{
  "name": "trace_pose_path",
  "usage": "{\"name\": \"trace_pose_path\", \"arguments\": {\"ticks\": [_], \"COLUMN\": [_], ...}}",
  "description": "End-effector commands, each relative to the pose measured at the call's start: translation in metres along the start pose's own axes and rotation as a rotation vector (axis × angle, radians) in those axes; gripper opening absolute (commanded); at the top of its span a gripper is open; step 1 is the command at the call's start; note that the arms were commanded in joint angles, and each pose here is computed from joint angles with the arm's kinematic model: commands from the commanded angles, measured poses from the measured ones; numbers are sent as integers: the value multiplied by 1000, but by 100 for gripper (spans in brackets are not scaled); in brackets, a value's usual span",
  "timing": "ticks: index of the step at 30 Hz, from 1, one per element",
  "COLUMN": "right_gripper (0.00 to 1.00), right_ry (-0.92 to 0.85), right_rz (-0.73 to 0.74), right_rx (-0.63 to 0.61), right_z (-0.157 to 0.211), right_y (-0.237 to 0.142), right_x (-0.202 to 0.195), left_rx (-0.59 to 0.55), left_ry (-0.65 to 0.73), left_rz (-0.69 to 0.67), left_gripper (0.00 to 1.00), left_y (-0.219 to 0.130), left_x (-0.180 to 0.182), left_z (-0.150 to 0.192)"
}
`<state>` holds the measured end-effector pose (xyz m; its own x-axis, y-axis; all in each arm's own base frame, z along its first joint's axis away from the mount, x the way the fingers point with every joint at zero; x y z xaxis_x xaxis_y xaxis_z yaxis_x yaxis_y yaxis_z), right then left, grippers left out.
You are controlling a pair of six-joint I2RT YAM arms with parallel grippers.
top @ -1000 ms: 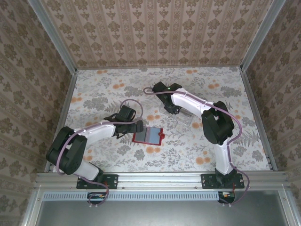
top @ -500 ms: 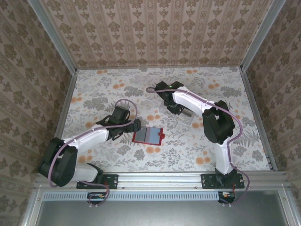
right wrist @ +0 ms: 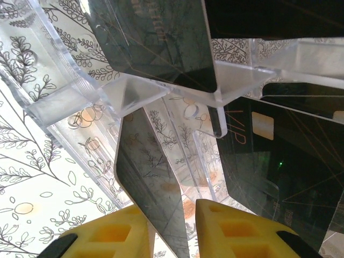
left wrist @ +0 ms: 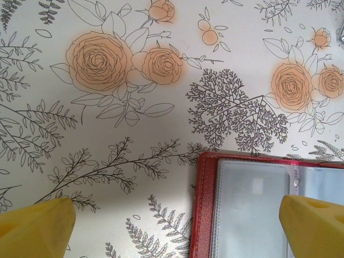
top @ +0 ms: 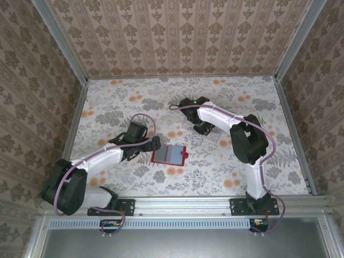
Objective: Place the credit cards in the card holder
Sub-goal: Pick up the credit card from the storage box.
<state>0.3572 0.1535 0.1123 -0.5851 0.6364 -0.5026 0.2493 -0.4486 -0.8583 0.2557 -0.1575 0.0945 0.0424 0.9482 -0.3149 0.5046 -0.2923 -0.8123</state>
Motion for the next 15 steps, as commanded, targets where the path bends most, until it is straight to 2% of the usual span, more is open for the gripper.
{"name": "trace_pose_path", "arguments": {"ticks": [1, 15], "right_gripper": [26, 22], "right_ry": [-1, 5], "right_rz": [-12, -2], "right_rx": [2, -22], "right_z": [4, 3], "right_y": [-4, -15], "right_x": [-3, -11], "left_rx": [3, 12], "left_ry": [-14, -16], "left_rz": [9, 11], "left_gripper": [100, 100], "left_y": [0, 6], "left_x": [1, -2], "left_z": [0, -1]}}
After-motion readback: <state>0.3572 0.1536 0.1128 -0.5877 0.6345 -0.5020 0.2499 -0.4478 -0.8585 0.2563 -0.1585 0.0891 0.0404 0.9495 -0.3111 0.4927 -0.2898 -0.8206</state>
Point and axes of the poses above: each hand's point on the last joint's axis, 136 mm out from that joint toward the fingers, its own y axis out along the fingers, its own x axis along the line the jaws close on, z = x × y, the point moved 4 cm from there along -y, back along the fingers, and after that the axes turned 4 degrees about -y, right-handed, at the moved point
